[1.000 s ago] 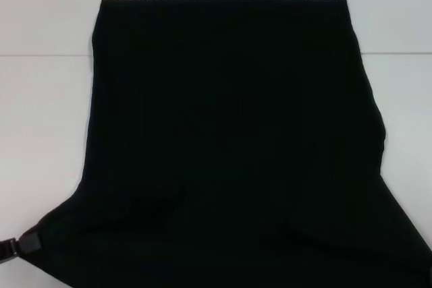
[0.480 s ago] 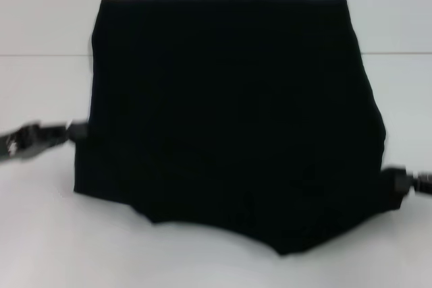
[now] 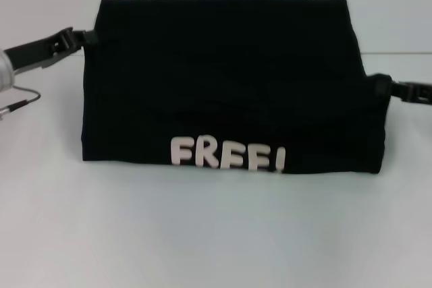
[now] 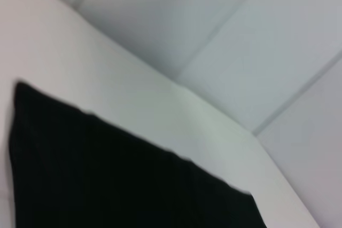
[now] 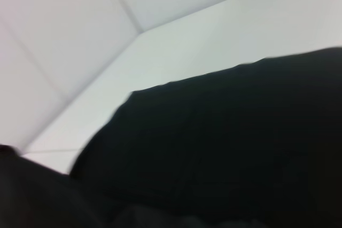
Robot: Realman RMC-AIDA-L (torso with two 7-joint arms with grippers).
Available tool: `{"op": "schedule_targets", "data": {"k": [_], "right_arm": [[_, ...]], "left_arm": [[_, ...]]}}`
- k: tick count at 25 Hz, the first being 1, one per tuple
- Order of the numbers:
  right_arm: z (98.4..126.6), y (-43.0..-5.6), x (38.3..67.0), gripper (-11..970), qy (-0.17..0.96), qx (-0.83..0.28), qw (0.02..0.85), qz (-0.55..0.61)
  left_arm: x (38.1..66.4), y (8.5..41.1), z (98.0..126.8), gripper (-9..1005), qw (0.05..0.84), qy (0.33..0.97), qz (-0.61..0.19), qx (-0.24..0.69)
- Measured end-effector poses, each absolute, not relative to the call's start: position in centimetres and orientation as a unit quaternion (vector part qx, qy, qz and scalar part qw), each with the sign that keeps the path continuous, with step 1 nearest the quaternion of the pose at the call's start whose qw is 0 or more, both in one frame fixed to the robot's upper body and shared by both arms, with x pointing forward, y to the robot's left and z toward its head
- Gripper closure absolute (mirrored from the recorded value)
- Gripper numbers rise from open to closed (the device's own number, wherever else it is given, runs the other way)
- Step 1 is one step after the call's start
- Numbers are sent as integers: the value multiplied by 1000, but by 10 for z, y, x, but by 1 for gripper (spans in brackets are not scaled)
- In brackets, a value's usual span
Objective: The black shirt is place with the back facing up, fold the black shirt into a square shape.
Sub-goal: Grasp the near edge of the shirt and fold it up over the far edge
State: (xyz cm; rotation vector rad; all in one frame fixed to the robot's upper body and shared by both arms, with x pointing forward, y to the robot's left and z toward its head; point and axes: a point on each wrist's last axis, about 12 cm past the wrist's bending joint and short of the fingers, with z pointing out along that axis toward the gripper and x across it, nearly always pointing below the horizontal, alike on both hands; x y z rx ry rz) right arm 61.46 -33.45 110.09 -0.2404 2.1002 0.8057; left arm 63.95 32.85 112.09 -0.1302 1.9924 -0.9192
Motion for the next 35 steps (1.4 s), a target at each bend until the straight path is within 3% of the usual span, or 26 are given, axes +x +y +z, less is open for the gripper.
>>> {"op": "schedule_targets", "data": {"k": [12,29,34,35], "right_arm": [[1111,-293,670,901,860,-92,450,223],[1094,-273,669,899,867,-48,450,207],[1094,-272,670,743,862,-24,465,203],[1095,-274,671,675,859,-17,470,203]], "left_arm": [[671,305,1121,950,501,814,-288,-55],[678,285,1105,948,492,847,-199,-16],[678,286,1098,781,485,860,-160,-23],[678,287,1097,747,484,860,-156,-23]]}}
